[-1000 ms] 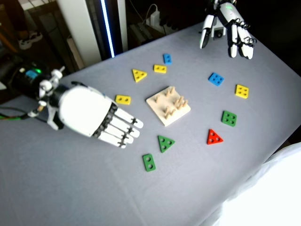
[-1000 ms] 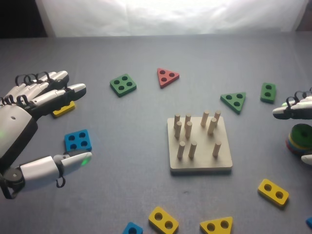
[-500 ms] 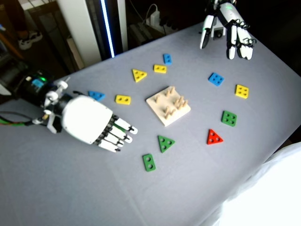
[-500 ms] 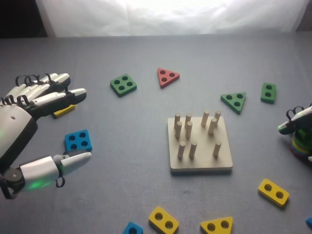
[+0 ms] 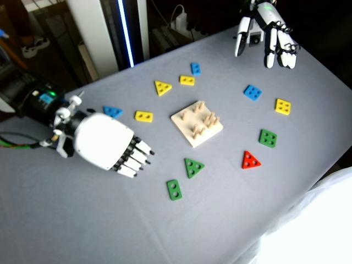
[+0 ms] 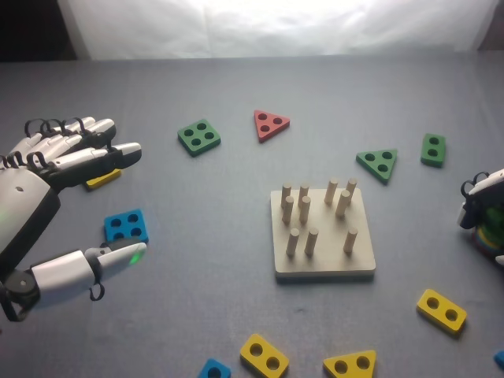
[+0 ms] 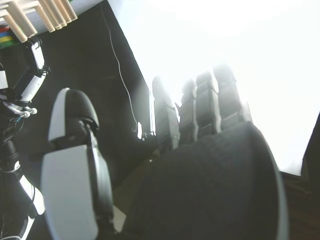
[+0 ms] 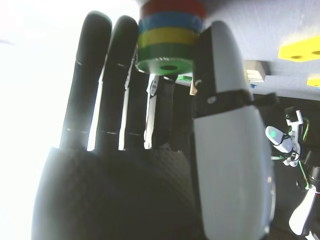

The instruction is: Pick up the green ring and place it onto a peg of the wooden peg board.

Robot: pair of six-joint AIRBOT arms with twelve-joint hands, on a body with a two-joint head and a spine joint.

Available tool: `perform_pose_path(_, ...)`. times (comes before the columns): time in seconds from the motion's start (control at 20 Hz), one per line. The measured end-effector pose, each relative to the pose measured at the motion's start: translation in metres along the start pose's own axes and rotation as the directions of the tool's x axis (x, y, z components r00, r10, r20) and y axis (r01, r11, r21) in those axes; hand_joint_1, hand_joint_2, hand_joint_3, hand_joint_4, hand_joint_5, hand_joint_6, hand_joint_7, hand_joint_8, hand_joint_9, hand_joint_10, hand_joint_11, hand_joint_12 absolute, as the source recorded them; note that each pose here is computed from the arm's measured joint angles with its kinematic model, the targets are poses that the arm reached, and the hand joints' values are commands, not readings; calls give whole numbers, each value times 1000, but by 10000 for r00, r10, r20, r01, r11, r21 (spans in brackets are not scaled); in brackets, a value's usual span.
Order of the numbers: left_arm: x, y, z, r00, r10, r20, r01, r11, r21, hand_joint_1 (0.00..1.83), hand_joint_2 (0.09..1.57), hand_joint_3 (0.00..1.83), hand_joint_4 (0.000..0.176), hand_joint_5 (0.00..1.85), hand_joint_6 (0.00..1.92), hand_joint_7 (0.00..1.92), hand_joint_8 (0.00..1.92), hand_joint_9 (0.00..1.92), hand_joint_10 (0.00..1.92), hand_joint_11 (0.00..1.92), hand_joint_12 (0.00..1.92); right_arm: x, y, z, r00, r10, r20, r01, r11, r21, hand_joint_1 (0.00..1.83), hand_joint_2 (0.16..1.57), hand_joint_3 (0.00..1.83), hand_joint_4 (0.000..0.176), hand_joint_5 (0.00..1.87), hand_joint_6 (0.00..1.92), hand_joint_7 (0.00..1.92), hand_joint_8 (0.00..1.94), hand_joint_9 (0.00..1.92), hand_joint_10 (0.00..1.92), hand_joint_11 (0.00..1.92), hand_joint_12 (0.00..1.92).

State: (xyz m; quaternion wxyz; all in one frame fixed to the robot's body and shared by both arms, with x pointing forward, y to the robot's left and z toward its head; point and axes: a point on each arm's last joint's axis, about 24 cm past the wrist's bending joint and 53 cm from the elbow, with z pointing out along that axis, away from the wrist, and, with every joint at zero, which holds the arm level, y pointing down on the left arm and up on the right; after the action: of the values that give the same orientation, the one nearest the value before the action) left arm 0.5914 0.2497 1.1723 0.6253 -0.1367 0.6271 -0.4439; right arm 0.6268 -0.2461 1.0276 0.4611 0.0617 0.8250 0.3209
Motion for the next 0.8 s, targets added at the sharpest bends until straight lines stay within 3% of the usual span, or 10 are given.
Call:
perform_pose_path(0.1, 0, 0, 0, 10000, -12, 3, 12, 10000, -3, 841, 1064, 2, 0, 538, 4, 240, 0, 149, 1, 0, 467, -1, 1, 1, 10000, -32, 16, 32, 10000, -14, 1380, 1094, 0, 0, 956, 989, 980, 897, 1009, 1105, 871, 1057)
perform_pose_path(0.25, 0, 0, 0, 10000, -18, -2, 18, 10000, -7, 814, 1064, 0, 1, 553, 1, 256, 1, 163, 1, 0, 514, 1, 10, 5, 9996, -263, -117, 260, 9994, -237, 1371, 1121, 0, 0, 949, 1056, 879, 928, 966, 1200, 964, 1101)
perform_pose_path(0.35, 0, 1, -1, 10000, -41, -20, 41, 10000, -24, 831, 1060, 0, 0, 570, 3, 251, 1, 151, 1, 0, 476, 6, 32, 10, 9977, -603, -315, 577, 9953, -783, 1373, 1119, 1, 0, 940, 1109, 864, 891, 1008, 1121, 1079, 1063)
perform_pose_path(0.4, 1, 1, -2, 10000, -26, -40, 26, 10000, -30, 830, 1060, 0, 0, 574, 4, 247, 0, 148, 1, 0, 468, 7, 51, 13, 9963, -798, -316, 752, 9890, -1276, 1451, 1167, 6, 0, 792, 1243, 722, 982, 872, 1170, 851, 1514)
perform_pose_path(0.45, 1, 2, -2, 10000, -26, -58, 26, 10000, -48, 850, 1057, 0, 0, 581, 3, 249, 0, 147, 0, 0, 442, 7, 60, 14, 9960, -854, -272, 803, 9849, -1531, 1376, 1163, 0, 0, 872, 1210, 751, 1026, 909, 1237, 922, 1323)
perform_pose_path(0.5, 1, 3, -2, 10000, -46, -49, 46, 9999, -94, 851, 1054, 0, 0, 585, 2, 256, 1, 156, 2, 0, 473, 7, 76, 14, 9948, -995, -203, 933, 9747, -2029, 1359, 1164, 2, 0, 884, 1213, 750, 1056, 901, 1267, 950, 1257)
perform_pose_path(0.7, 0, 3, -2, 10000, -53, -9, 53, 10000, -84, 839, 1058, 1, 0, 580, 0, 252, 1, 152, 0, 0, 426, 3, 111, 12, 9962, -861, -147, 770, 9448, -3184, 1356, 1169, 1, 0, 911, 1089, 748, 1172, 858, 1393, 938, 1359)
perform_pose_path(0.8, 0, 3, -2, 10000, -54, -1, 54, 9999, -86, 838, 1056, 0, 0, 578, 0, 252, 1, 149, 3, 0, 414, 4, 124, 12, 9963, -845, -154, 734, 9307, -3584, 1359, 1160, 0, 0, 908, 1084, 767, 1137, 886, 1351, 917, 1293)
